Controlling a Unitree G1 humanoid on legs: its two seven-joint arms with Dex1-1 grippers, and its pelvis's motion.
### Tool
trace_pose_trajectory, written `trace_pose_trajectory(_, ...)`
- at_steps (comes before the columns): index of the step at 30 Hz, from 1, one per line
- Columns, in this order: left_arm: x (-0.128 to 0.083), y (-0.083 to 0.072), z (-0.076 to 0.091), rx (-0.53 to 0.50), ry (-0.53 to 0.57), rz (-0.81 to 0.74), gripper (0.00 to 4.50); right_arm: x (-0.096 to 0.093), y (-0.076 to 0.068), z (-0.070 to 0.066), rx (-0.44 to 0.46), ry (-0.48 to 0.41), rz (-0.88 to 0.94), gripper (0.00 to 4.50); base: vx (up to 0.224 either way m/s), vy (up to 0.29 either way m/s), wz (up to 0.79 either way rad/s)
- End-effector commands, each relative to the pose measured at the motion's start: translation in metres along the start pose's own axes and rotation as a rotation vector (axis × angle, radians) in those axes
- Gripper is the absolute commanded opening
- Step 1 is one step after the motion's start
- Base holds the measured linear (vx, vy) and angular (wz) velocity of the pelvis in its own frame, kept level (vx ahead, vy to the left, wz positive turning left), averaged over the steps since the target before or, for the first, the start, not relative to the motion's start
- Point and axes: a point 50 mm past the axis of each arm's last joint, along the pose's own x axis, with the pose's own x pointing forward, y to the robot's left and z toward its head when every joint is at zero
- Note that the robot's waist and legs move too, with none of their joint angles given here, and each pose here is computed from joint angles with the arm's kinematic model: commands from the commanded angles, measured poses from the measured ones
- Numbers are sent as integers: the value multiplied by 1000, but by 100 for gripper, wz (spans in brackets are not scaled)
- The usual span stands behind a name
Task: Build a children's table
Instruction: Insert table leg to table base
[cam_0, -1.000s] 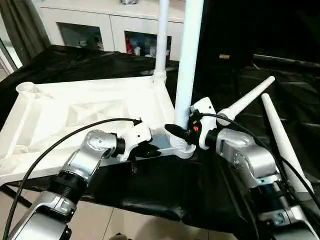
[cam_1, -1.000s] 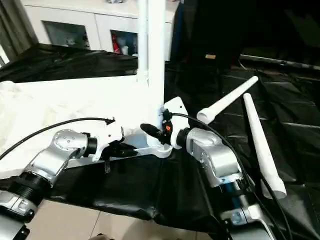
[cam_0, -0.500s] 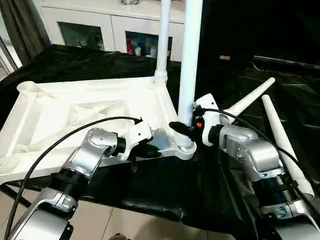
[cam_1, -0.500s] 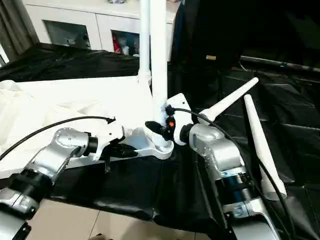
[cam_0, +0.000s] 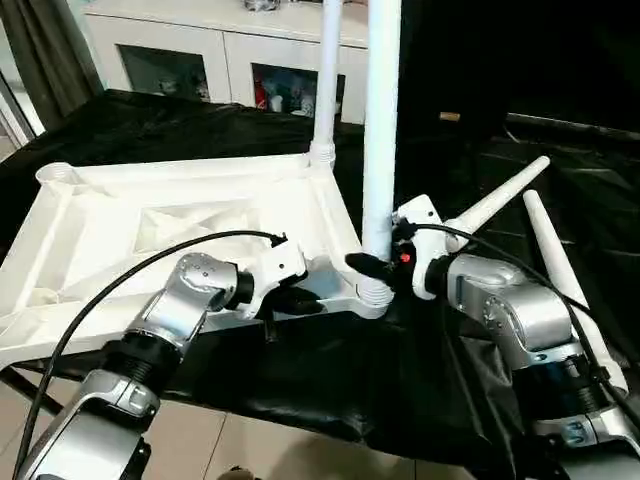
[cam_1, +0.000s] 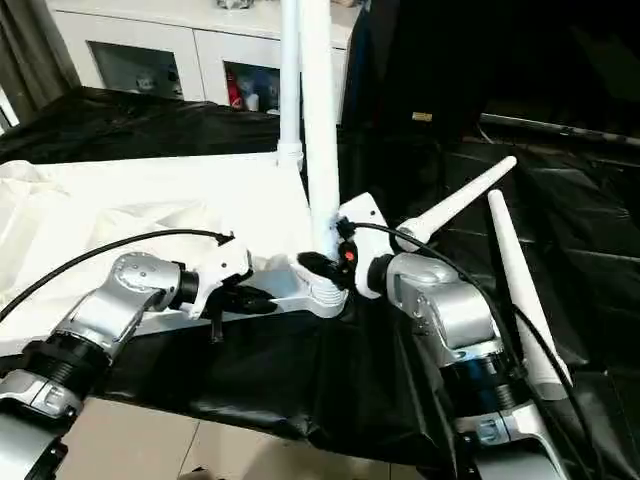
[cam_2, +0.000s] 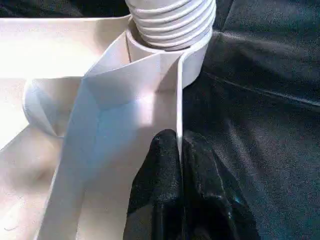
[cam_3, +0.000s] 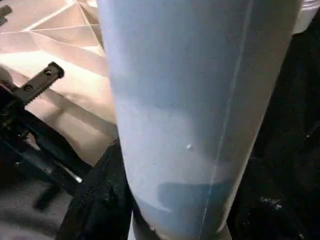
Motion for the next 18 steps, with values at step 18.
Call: trace_pose_trajectory(18,7,1,10,21,-39,-1,0,9,-8,-18,183,-102,-11,191,0,0,0)
